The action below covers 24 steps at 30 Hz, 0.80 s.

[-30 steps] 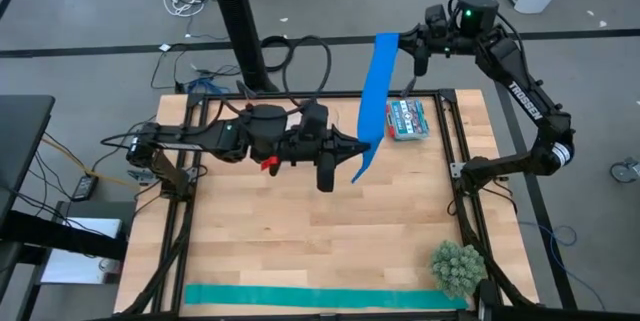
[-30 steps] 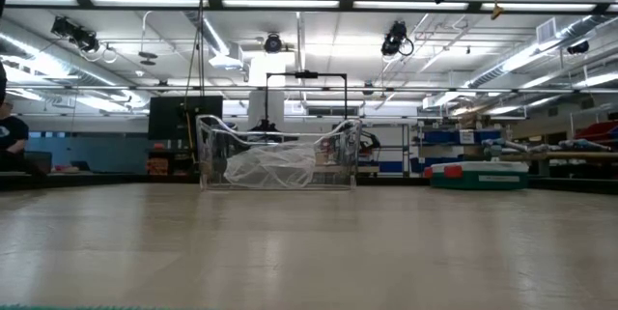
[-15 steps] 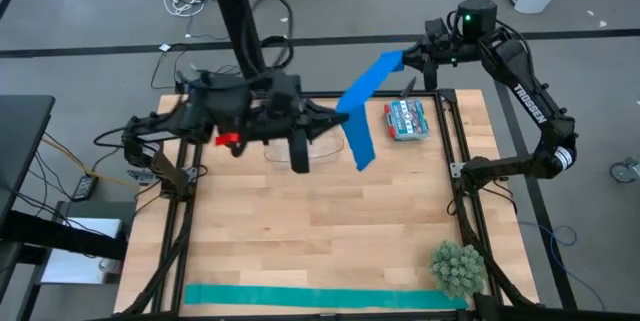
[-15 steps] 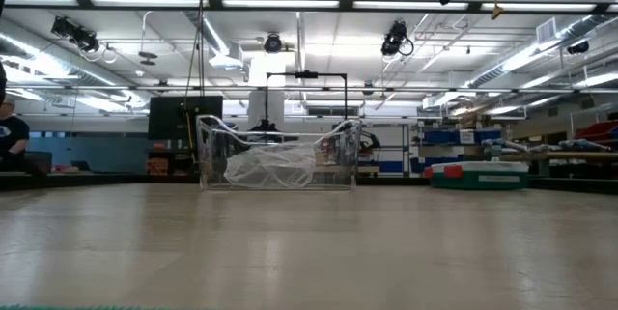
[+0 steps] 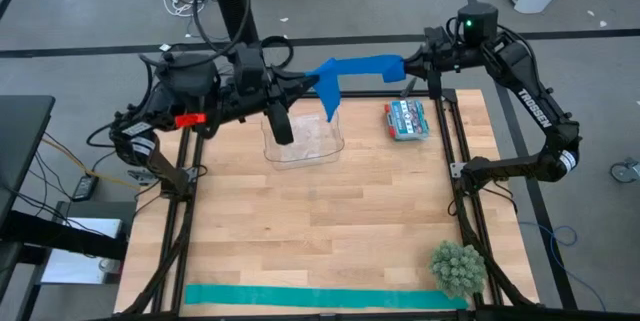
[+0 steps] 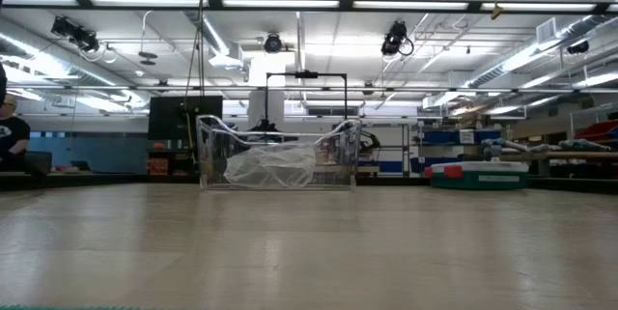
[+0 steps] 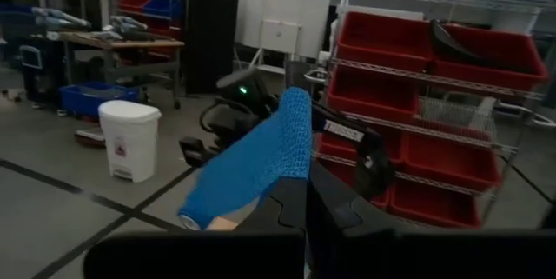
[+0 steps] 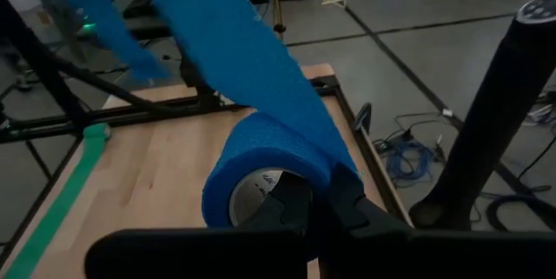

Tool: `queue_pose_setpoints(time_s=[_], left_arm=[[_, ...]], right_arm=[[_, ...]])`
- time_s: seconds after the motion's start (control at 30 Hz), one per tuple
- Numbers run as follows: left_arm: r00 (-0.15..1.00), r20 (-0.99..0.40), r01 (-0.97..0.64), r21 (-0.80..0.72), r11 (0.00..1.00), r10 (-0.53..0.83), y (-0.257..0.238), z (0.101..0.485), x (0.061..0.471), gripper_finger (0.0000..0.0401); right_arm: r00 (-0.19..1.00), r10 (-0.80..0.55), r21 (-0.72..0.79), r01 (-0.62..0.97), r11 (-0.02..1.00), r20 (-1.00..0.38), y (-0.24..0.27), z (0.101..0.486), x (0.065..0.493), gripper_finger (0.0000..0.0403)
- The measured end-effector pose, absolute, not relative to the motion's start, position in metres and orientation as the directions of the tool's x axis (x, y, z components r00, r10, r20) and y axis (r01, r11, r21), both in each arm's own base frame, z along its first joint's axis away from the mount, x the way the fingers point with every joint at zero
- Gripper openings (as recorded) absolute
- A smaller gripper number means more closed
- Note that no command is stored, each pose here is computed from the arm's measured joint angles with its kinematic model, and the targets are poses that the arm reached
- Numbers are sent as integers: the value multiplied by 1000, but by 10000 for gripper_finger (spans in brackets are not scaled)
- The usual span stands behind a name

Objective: Roll bandage

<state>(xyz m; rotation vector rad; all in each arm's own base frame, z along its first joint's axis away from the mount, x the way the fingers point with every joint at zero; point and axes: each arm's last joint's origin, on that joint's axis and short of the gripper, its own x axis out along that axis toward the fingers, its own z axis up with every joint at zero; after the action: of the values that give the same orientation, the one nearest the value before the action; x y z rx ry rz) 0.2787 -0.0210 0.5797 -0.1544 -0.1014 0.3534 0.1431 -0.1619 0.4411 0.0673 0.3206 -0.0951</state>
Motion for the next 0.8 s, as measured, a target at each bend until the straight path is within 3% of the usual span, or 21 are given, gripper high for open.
queue_pose_setpoints(time_s=[0.33,0.6,0.8], left_arm=[[917,96,-372,-149,916,388,-7,585,271,1],[910,75,-400,-93,912,407,1,590,247,1],[890,30,-452,-71,889,455,13,592,222,1]], right_arm=[[924,46,112,-3,994,-381,-142,433,156,0],[871,293,236,-212,948,-393,-107,429,164,0],[840,405,219,-346,912,-362,-74,439,160,0]])
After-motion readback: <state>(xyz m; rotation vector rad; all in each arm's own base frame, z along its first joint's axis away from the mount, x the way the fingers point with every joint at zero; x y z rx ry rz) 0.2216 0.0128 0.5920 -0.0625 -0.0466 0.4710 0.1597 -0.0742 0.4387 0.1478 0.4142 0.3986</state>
